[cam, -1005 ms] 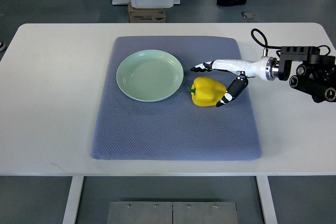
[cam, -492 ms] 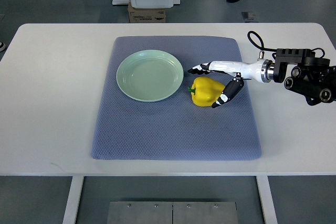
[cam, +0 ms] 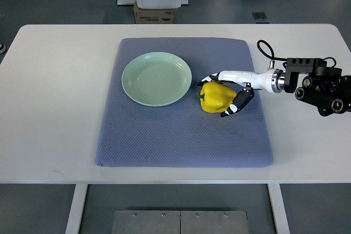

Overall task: Place yellow pepper on plate with right hand
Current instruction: 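Close the right hand's fingers around the yellow pepper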

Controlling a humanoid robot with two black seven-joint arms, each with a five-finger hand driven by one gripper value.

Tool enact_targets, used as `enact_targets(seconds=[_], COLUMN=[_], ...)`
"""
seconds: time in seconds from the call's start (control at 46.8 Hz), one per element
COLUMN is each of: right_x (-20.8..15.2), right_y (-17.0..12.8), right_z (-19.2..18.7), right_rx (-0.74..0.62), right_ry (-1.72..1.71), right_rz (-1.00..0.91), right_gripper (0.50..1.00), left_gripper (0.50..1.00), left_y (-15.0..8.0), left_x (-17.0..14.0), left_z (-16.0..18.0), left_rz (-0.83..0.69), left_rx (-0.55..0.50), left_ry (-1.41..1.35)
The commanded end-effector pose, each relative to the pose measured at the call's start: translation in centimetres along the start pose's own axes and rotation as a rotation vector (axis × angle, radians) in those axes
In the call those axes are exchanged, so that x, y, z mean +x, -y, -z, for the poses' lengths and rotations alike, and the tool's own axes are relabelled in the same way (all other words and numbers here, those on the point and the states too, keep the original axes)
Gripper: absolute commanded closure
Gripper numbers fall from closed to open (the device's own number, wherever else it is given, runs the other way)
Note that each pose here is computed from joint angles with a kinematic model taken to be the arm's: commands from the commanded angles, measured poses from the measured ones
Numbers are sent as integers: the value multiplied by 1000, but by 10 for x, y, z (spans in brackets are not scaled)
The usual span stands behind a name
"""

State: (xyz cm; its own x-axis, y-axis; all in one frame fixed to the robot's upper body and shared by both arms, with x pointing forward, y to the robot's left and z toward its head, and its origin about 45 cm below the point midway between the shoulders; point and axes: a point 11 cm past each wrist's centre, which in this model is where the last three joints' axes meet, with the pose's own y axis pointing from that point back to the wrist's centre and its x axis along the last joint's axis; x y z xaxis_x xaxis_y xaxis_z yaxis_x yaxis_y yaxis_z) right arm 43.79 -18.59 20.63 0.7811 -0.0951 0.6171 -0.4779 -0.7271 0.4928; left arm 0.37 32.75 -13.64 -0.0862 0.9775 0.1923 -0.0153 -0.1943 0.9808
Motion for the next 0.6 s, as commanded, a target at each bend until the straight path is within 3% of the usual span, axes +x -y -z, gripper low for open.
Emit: enact_targets(seconds=[0.0, 0.15, 0.235, 0.342, 0.578], right_x=[0, -1, 1, 2, 13], right_y=[0, 0, 0, 1, 2], right_z=[-1, -2, -1, -1, 5], right_rx=[-2, -10, -10, -11, -6], right_ry=[0, 0, -1, -2, -1], right_rz=[-2, -2, -4, -8, -39], right_gripper=[640, 749, 835, 994, 1000], left_gripper=[500, 500, 500, 500, 500], left_y=[0, 0, 0, 0, 0], left_x=[0, 0, 0, 0, 0], left_z=[0, 0, 0, 0, 0], left_rz=[0, 0, 0, 0, 0], left_rx=[0, 0, 0, 0, 0], left_ry=[0, 0, 0, 0, 0])
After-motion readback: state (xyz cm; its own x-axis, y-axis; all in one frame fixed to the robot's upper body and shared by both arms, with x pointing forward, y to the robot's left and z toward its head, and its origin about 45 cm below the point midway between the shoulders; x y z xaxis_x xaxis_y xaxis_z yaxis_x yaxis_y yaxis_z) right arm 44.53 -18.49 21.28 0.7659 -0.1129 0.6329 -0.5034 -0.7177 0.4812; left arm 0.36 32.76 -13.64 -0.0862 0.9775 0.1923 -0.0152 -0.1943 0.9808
